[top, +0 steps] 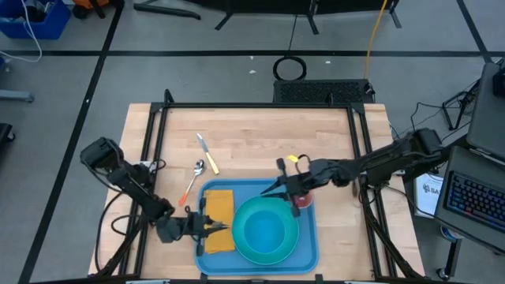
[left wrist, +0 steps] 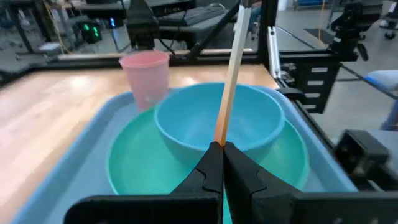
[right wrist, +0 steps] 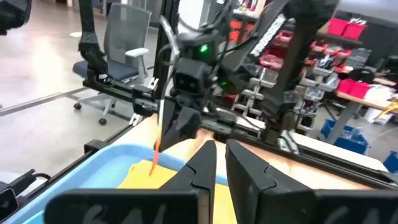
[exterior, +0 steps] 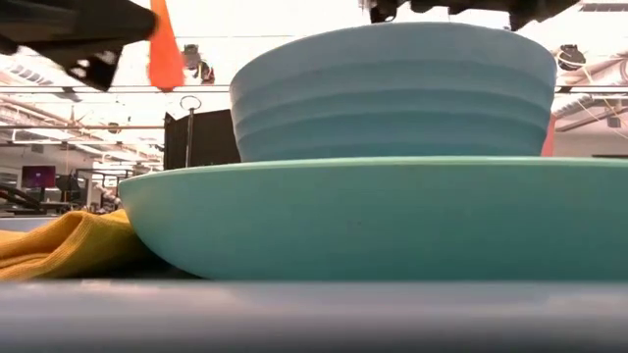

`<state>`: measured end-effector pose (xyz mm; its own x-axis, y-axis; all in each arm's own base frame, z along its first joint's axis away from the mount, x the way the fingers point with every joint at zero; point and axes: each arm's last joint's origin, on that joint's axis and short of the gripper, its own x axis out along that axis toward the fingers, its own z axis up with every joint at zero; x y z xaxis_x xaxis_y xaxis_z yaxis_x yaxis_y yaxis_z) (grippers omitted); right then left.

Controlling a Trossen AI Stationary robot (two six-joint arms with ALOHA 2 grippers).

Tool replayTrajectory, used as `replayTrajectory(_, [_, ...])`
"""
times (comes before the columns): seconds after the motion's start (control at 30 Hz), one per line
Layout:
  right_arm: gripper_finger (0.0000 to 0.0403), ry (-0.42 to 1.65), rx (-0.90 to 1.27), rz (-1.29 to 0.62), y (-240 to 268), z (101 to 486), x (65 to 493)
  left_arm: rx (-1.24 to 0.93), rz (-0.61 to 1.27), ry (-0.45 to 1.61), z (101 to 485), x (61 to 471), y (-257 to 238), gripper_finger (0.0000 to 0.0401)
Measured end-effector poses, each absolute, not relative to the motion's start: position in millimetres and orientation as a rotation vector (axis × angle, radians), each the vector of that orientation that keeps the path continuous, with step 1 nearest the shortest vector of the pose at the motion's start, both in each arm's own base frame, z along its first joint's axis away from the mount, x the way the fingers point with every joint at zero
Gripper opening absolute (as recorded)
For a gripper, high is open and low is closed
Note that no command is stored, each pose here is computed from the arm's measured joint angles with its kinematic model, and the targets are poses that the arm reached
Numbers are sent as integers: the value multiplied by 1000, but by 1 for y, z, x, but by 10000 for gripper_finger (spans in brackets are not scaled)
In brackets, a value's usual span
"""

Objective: Set up tray
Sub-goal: Put the orange fork on the yellow napkin

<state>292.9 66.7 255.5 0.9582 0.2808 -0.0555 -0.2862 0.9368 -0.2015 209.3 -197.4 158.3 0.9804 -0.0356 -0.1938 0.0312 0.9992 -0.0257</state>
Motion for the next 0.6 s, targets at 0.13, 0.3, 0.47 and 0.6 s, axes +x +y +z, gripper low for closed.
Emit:
replayTrajectory(0.13, [29, 13, -210, 243, 60, 260, 268, -105, -41, 194, 158, 196, -209, 0])
replayTrajectory(0.3, [29, -15, -209, 238, 54, 260, 246, -221, -37, 192, 157, 183, -219, 0])
replayTrajectory(0.47, [29, -10, -215, 238, 52, 253, 234, -288, -23, 217, 153, 174, -224, 0])
replayTrajectory(0.6, [29, 7, -216, 237, 51, 246, 231, -402, 8, 253, 148, 170, -224, 0])
